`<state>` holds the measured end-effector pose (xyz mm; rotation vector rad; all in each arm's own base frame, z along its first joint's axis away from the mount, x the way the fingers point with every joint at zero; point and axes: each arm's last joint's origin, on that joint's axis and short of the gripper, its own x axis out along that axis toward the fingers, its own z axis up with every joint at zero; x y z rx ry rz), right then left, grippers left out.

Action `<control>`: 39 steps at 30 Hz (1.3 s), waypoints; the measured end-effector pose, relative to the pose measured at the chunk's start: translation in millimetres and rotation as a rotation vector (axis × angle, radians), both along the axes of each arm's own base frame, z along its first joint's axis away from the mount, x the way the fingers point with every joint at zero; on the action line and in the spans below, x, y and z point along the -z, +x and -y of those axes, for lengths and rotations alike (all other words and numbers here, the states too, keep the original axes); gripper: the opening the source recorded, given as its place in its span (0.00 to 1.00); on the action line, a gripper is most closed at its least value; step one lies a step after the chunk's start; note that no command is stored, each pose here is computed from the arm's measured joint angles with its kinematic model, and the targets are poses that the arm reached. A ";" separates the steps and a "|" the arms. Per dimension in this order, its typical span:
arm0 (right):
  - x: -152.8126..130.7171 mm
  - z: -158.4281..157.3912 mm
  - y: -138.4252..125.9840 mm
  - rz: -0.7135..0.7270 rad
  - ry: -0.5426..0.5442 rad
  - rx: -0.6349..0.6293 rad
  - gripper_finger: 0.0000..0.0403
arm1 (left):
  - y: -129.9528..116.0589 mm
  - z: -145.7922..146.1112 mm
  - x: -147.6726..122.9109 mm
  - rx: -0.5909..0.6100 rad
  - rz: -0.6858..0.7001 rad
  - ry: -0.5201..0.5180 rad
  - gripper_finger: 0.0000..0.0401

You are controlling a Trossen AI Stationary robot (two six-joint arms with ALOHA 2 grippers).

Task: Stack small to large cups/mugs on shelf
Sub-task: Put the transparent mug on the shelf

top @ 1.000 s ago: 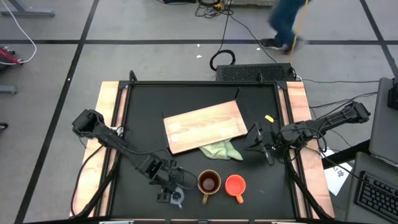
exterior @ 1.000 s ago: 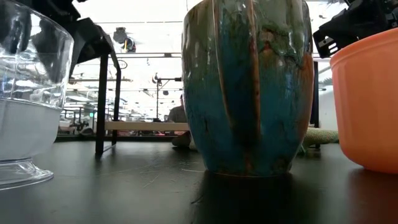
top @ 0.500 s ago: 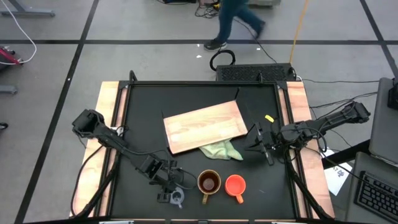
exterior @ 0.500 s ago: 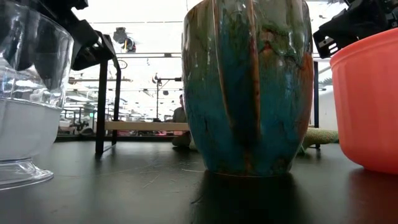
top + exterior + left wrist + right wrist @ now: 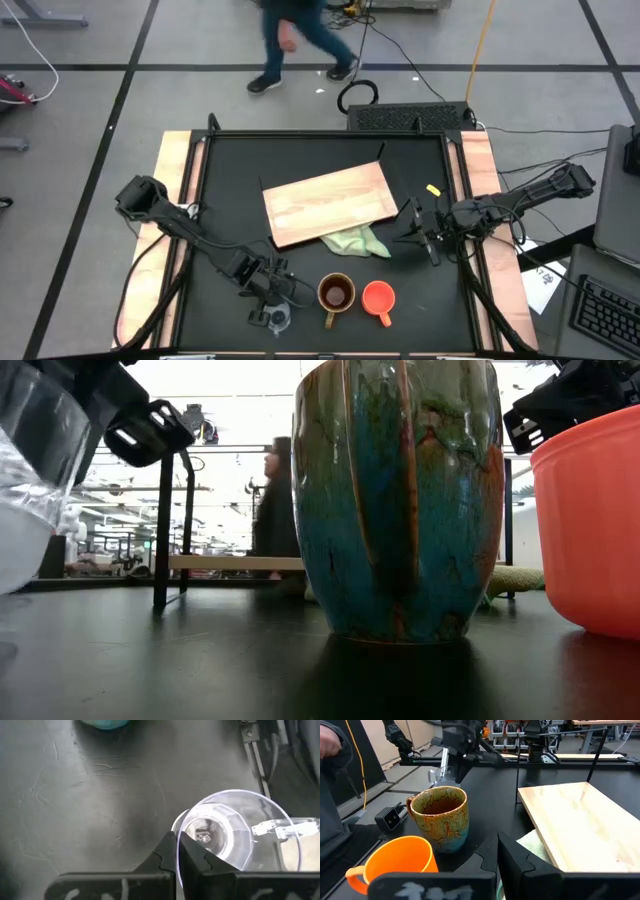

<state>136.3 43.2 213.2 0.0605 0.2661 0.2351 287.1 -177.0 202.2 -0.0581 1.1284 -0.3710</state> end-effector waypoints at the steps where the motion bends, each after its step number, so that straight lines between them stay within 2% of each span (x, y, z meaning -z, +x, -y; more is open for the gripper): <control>1: 0.0 0.0 0.0 0.000 0.000 0.000 0.00 | -0.4 -0.2 -2.7 0.007 0.012 -0.003 0.01; 5: 0.0 0.0 0.0 0.000 0.000 0.000 0.00 | -4.1 -2.2 -20.0 0.047 0.080 -0.015 0.01; 12: 0.0 0.0 0.0 0.002 -0.008 -0.002 0.00 | -17.3 -13.4 -64.8 0.057 0.293 0.005 0.00; 17: 0.0 0.0 0.0 0.002 -0.011 -0.003 0.00 | -23.4 -23.9 -92.1 0.036 0.442 0.004 0.00; 23: 0.2 0.0 0.0 0.001 -0.015 -0.004 0.00 | -15.3 -40.4 -122.9 -0.046 0.585 0.069 0.00; 28: 0.3 0.0 -0.1 0.002 -0.018 -0.005 0.00 | -4.7 -64.8 -146.5 -0.131 0.619 0.109 0.00; 34: 1.0 0.0 -0.2 -0.005 -0.021 -0.005 0.00 | 1.2 -104.5 -168.9 -0.248 0.548 0.174 0.00; 39: 1.3 0.0 -0.3 -0.009 -0.022 -0.005 0.00 | 5.0 -137.9 -171.6 -0.299 0.469 0.227 0.00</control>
